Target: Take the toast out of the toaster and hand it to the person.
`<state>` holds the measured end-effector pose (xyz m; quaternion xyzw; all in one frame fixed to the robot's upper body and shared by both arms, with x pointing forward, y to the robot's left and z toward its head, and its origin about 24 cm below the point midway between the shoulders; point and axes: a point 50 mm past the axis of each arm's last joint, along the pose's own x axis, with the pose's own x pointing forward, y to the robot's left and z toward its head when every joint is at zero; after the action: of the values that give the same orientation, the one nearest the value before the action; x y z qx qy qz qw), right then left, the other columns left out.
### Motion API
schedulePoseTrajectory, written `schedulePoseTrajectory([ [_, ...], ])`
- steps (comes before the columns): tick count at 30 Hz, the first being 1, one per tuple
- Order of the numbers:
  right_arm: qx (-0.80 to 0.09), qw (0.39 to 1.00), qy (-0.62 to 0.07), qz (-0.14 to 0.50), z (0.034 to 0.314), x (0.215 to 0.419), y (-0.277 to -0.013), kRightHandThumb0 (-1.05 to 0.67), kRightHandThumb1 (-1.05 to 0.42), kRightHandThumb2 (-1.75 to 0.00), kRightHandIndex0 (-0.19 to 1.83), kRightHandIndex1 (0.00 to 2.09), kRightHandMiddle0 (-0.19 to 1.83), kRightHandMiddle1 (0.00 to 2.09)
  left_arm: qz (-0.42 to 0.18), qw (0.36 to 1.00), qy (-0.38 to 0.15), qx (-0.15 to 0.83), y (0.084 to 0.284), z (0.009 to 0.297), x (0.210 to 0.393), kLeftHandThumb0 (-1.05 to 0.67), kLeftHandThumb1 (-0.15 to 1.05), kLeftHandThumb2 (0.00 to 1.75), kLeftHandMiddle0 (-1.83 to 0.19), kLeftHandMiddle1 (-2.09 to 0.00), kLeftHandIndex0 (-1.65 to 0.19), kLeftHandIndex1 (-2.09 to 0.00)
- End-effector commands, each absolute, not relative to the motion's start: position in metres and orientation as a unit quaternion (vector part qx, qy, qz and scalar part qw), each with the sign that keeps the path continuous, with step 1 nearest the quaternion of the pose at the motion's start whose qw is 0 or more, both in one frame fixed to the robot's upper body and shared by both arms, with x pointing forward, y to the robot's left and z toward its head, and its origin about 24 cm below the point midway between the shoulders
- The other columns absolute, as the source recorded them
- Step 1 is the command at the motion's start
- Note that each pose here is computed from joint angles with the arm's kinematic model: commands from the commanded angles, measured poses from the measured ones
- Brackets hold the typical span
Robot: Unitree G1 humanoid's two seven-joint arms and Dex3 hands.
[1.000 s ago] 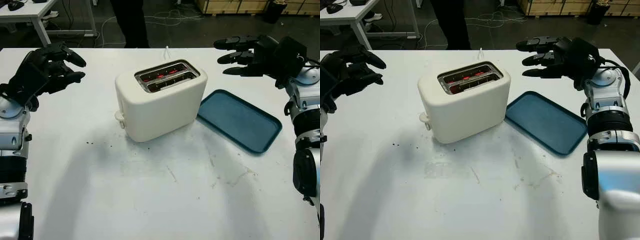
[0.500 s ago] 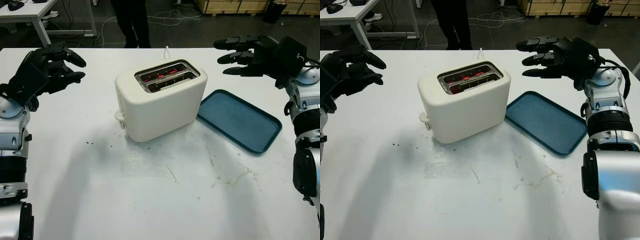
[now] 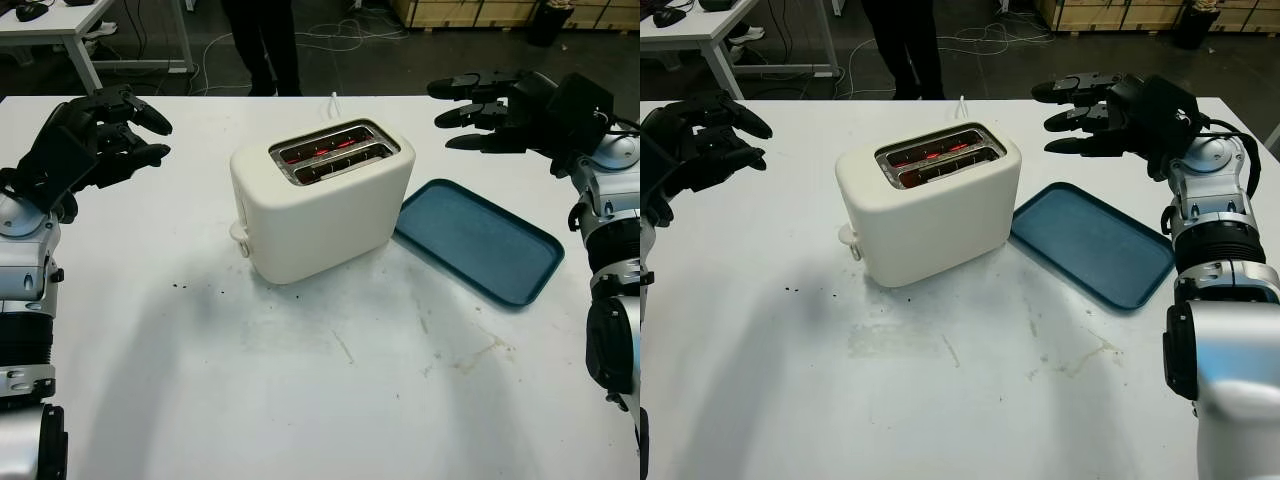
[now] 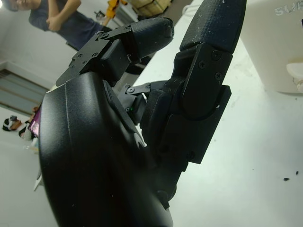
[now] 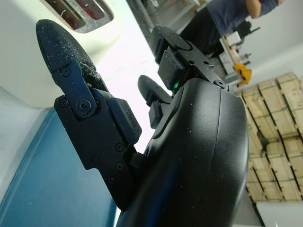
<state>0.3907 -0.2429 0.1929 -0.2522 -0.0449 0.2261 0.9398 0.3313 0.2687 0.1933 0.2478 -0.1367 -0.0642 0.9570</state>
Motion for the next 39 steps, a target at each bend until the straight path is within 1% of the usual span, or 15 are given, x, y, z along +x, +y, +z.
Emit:
schedulePoseTrajectory([
  [1, -0.249, 0.941, -0.047, 0.225, 0.1932, 0.3908, -0.2431, -0.85, -0.73, 0.0, 0.38, 0.57, 0.61, 0.01, -0.065, 0.957, -0.146, 0.241, 0.2672, 0.196, 0.3318, -1.05, 0.87, 0.0, -0.63, -1.32, -0.59, -1.18],
  [8, -0.258, 0.937, -0.052, 0.229, 0.1953, 0.3897, -0.2436, -0.83, -0.74, 0.0, 0.36, 0.57, 0.59, 0.0, -0.066, 0.956, -0.145, 0.245, 0.2671, 0.1971, 0.3323, -1.05, 0.87, 0.0, -0.64, -1.31, -0.59, -1.17],
  [15, -0.254, 0.936, -0.058, 0.236, 0.1959, 0.3893, -0.2425, -0.77, -0.74, 0.0, 0.35, 0.56, 0.51, 0.0, -0.066, 0.956, -0.147, 0.245, 0.2666, 0.1977, 0.3326, -1.05, 0.87, 0.0, -0.64, -1.31, -0.6, -1.17],
  [25, -0.258, 0.939, -0.048, 0.223, 0.1947, 0.3902, -0.2444, -0.85, -0.73, 0.0, 0.37, 0.57, 0.53, 0.01, -0.07, 0.957, -0.147, 0.241, 0.2665, 0.1974, 0.3327, -1.05, 0.87, 0.0, -0.65, -1.3, -0.6, -1.16],
  [30, -0.264, 0.938, -0.053, 0.219, 0.1954, 0.3896, -0.245, -0.82, -0.73, 0.0, 0.38, 0.55, 0.53, 0.01, -0.069, 0.957, -0.148, 0.242, 0.2664, 0.1971, 0.3325, -1.05, 0.87, 0.0, -0.65, -1.3, -0.61, -1.16],
  [39, -0.256, 0.936, -0.057, 0.233, 0.1952, 0.3892, -0.2431, -0.8, -0.73, 0.0, 0.36, 0.56, 0.52, 0.0, -0.069, 0.958, -0.148, 0.235, 0.2664, 0.1971, 0.3321, -1.05, 0.86, 0.0, -0.65, -1.3, -0.6, -1.16],
])
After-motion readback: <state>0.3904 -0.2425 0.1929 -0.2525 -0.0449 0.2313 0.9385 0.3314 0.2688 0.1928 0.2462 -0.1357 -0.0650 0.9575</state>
